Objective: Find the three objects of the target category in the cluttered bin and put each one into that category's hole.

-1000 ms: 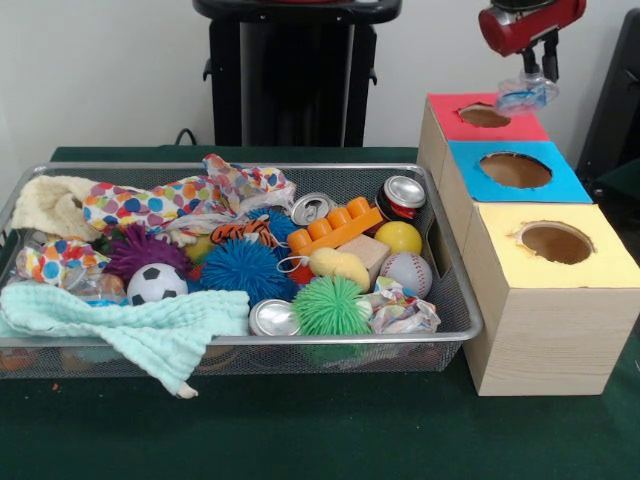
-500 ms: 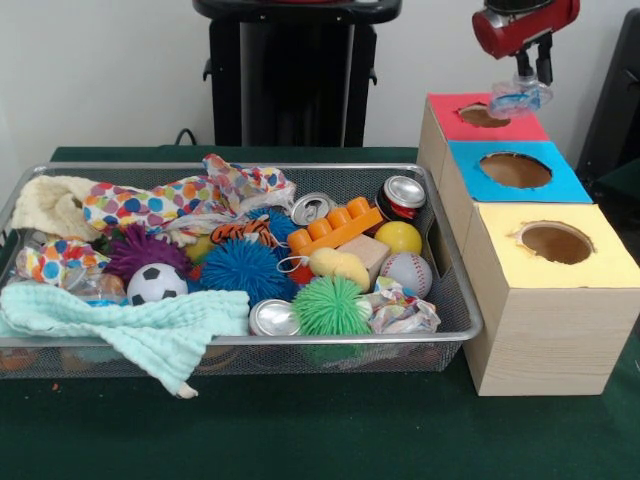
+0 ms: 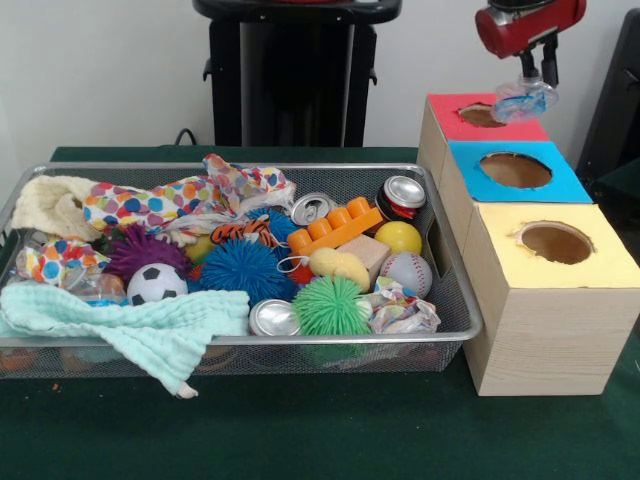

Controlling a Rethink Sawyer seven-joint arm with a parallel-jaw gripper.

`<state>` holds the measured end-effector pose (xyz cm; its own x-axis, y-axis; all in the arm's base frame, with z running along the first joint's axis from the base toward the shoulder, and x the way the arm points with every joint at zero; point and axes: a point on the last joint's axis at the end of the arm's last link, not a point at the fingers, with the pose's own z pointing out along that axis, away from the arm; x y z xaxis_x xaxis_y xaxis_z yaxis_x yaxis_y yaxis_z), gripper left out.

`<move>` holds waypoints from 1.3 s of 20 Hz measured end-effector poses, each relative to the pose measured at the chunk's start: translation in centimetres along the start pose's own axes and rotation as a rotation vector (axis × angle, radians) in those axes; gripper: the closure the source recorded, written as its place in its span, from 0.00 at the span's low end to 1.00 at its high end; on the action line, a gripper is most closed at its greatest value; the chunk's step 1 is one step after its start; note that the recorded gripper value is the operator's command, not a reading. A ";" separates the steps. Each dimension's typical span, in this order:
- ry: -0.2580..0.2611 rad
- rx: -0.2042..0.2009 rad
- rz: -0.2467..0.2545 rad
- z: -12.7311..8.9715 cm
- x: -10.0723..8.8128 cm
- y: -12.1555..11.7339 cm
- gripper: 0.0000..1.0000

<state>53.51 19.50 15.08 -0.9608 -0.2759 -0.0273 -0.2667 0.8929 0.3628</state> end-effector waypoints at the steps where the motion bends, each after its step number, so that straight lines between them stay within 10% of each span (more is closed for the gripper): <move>1: -0.006 0.003 -0.001 -0.2 -0.3 0.0 1.00; 26: -0.028 0.020 0.014 1.2 -2.9 -0.7 1.00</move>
<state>56.38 20.12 13.75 -0.9660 -0.2538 -0.0490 -0.2549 0.9036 0.3443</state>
